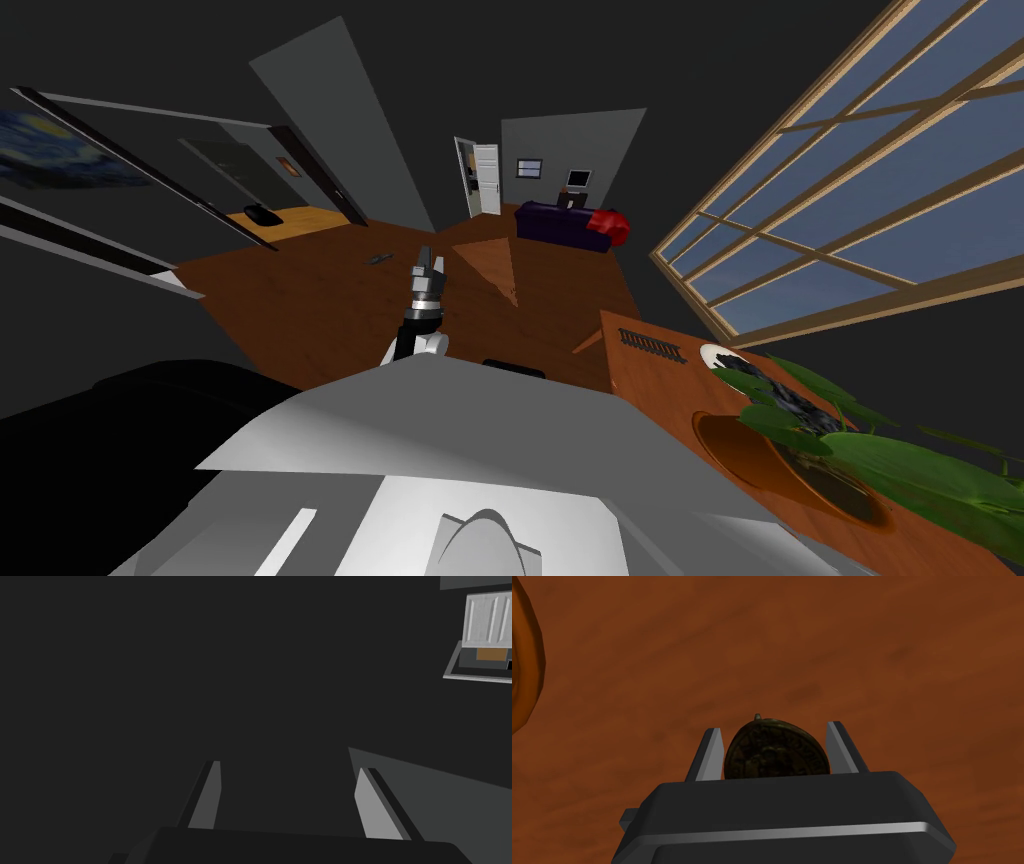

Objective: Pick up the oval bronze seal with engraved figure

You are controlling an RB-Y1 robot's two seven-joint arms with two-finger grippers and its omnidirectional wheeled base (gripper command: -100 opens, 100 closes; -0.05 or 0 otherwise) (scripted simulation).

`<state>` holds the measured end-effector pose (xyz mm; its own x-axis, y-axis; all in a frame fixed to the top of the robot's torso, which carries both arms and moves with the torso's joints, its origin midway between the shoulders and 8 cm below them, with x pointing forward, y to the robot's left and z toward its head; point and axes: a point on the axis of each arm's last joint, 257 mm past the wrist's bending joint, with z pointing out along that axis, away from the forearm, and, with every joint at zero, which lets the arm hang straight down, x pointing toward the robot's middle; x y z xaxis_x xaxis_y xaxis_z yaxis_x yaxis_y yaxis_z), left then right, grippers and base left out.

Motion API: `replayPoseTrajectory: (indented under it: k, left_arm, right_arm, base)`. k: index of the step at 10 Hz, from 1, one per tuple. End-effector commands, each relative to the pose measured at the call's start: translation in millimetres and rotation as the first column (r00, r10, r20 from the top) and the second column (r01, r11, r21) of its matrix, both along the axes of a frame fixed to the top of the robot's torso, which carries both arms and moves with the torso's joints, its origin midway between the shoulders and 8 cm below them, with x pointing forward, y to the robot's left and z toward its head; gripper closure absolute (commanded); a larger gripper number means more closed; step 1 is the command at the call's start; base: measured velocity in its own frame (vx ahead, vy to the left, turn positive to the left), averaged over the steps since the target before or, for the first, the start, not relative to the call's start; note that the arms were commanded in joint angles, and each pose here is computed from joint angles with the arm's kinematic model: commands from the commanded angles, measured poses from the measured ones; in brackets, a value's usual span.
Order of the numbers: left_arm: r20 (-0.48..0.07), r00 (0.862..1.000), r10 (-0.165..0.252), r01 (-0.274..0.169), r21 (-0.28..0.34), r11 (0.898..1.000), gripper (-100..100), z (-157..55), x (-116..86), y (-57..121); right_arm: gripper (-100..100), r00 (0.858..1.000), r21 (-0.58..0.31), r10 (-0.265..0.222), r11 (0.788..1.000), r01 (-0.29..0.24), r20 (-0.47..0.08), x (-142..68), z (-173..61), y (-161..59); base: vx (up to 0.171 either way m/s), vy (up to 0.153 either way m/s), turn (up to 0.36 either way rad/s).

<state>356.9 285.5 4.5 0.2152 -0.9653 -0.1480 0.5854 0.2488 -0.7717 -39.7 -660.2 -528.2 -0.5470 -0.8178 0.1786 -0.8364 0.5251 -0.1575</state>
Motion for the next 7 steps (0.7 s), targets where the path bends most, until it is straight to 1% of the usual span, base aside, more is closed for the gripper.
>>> replayPoseTrajectory:
  k: [1,2,3,4,5,6,7]
  left_arm:
    - [0.0,1.0,0.0,0.0,0.0,1.0,0,0.0,0.0,0.0]
    - [0.0,1.0,0.0,0.0,0.0,1.0,0,0.0,0.0,0.0]
    - [0.0,1.0,0.0,0.0,0.0,1.0,0,0.0,0.0,0.0]
    - [0.0,1.0,0.0,0.0,0.0,1.0,0,0.0,0.0,0.0]
    - [0.0,1.0,0.0,0.0,0.0,1.0,0,0.0,0.0,0.0]
    - [0.0,1.0,0.0,0.0,0.0,1.0,0,0.0,0.0,0.0]
    - [0.0,1.0,0.0,0.0,0.0,1.0,0,0.0,0.0,0.0]
  right_arm:
    - [100,1.0,0.0,0.0,1.0,0.0,0.0,0.0,0.0,0.0]
    - [100,1.0,0.0,0.0,1.0,0.0,0.0,0.0,0.0,0.0]
    - [0,1.0,0.0,0.001,1.0,-0.001,0.0,0.0,0.0,0.0]
    - [100,1.0,0.0,0.007,1.0,-0.007,0.0,0.5,9.1,-7.4]
    - [100,1.0,0.001,0.011,1.0,-0.011,0.0,0.4,15.7,-12.2]
    - [100,1.0,-0.002,0.009,1.0,-0.009,-0.001,2.0,10.7,-8.7]
    - [0,1.0,-0.002,0.01,1.0,-0.01,-0.001,1.9,11.5,-9.4]
  base:
    - [0.0,0.0,0.0]
    - [0.0,0.0,0.0]
    - [0.0,0.0,0.0]
    - [0.02,0.028,-0.048]
    - [0.033,0.067,-0.08]
    - [0.014,0.034,-0.022]
    - [0.002,0.006,0.001]
